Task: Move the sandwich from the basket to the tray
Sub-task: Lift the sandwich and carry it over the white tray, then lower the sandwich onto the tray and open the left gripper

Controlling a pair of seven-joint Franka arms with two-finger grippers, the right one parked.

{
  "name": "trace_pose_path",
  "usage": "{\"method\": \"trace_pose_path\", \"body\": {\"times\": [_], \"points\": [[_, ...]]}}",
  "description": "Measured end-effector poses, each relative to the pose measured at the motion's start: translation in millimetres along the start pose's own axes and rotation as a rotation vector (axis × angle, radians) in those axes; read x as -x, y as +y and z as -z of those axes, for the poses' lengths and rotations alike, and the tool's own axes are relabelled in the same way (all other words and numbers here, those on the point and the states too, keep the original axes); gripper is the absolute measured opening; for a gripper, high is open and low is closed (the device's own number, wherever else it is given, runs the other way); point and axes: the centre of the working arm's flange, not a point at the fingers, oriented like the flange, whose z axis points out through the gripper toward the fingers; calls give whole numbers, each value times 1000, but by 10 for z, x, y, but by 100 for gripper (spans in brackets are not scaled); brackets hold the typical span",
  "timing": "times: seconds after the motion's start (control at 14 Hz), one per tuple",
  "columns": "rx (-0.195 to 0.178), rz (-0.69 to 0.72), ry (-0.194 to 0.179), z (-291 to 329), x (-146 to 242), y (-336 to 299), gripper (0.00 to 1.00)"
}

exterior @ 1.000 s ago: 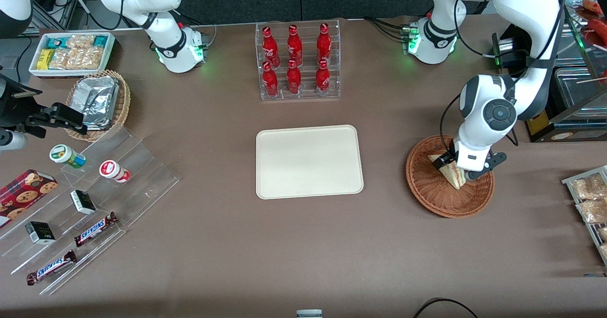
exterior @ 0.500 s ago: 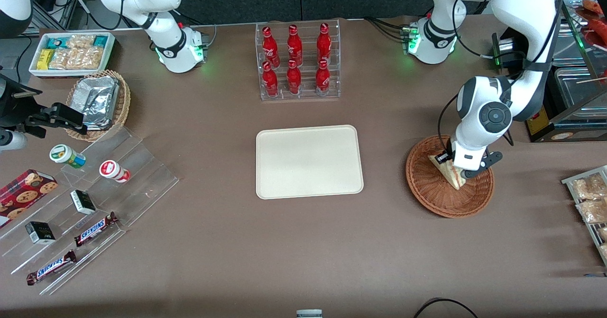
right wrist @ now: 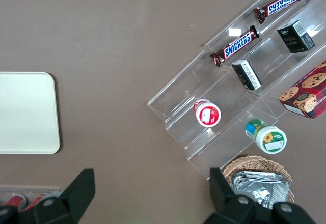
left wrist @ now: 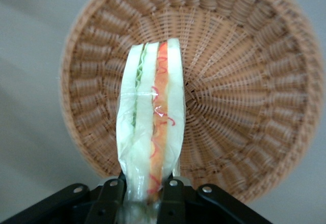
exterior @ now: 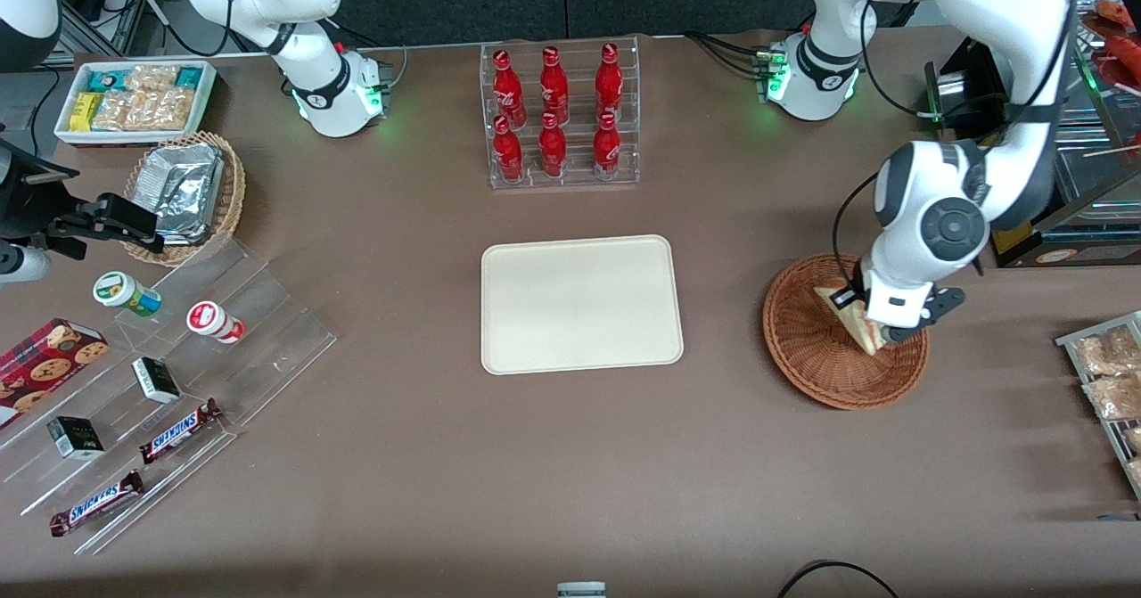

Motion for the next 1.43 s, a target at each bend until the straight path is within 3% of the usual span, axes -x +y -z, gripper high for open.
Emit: {"method": "trace_pose_path", "body": {"times": [0.07,0.21,0.43,0.57,0.86,1.43], "points": [[-5,-15,4,261,20,103,17],[6,-56,27,694,186,411,15],[63,-116,45,999,682,1017,15],[77,-169,54,1064,1022,1406,15],[117,-239,25,1010,1546,2135,15],[92,-415,27,213,2425,3344,15]]}}
